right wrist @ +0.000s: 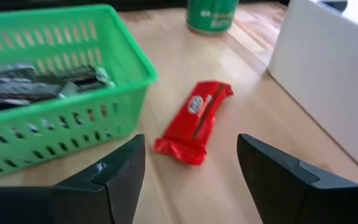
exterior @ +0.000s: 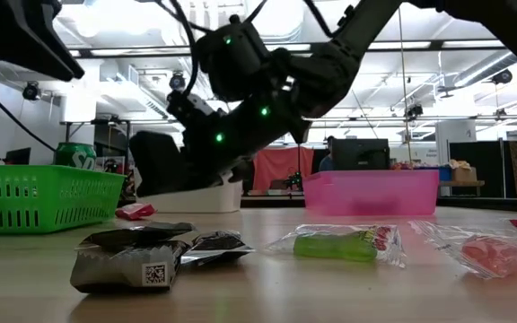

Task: Organize candy in baskets
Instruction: Put the red chocolate into the pink bin

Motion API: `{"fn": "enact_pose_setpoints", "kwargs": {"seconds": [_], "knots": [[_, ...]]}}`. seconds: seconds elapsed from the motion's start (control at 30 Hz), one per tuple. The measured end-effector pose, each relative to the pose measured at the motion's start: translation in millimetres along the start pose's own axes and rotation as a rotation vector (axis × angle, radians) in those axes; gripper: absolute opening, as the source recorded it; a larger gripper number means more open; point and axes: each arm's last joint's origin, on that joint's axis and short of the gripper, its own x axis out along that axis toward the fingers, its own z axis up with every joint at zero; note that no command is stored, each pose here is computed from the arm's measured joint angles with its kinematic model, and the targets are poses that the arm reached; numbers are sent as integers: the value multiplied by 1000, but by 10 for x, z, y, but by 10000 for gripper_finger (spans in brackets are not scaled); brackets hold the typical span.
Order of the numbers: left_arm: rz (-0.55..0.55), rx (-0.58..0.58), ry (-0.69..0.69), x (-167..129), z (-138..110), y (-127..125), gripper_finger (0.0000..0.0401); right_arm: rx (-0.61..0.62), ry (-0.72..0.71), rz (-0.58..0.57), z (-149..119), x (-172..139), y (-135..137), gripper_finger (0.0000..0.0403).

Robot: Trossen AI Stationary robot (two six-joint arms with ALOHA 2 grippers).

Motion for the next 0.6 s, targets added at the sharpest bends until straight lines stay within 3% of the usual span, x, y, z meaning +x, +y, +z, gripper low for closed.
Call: {"fn": "enact_pose_setpoints", "kwargs": {"seconds": [0.6], "knots": [[91,-41,-95,34,-38,18,121,40,-2,31,-105,146,-135,245]]}}
